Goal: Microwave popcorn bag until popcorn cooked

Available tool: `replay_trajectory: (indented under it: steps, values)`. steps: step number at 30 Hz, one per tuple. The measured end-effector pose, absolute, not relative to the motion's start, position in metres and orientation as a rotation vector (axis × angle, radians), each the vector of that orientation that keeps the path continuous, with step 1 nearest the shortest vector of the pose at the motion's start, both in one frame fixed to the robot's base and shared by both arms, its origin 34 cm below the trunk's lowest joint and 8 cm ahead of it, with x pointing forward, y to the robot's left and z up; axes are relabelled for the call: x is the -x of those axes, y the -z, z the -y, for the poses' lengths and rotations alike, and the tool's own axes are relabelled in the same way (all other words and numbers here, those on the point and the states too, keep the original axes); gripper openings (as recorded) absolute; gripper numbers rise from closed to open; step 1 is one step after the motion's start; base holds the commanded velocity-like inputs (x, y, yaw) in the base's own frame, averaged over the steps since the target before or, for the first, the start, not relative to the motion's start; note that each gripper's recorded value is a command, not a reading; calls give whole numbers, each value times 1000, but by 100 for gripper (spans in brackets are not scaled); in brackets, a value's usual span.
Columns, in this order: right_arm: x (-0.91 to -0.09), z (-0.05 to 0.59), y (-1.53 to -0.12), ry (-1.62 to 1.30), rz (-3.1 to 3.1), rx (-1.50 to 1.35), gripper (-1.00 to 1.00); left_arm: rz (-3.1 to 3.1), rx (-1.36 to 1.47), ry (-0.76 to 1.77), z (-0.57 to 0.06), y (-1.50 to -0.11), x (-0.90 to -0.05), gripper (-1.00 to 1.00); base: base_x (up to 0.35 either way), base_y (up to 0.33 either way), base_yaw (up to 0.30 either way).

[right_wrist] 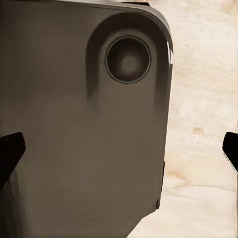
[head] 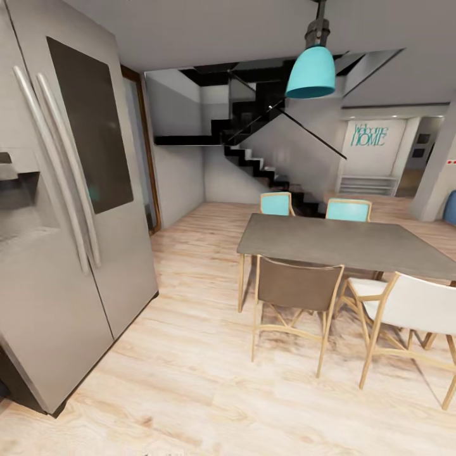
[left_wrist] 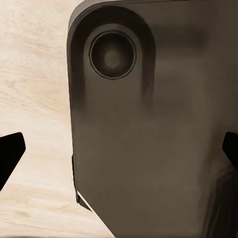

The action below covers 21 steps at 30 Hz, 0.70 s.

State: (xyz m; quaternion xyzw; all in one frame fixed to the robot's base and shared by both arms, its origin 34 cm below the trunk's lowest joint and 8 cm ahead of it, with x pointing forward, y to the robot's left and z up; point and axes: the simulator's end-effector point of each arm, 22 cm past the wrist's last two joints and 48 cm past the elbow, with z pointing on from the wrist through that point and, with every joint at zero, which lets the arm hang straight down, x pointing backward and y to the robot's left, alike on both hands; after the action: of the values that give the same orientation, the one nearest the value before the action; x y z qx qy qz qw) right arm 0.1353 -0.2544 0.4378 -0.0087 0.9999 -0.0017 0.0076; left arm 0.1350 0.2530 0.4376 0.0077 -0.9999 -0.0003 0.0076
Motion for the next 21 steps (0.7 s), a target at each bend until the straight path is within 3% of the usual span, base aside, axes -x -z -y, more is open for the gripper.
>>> replay_trajectory:
  steps: [21]
  values:
    - [-136,253,-438,3,-3125,24,100,3126,-24,1,-253,-438,-135,100,0,0,277]
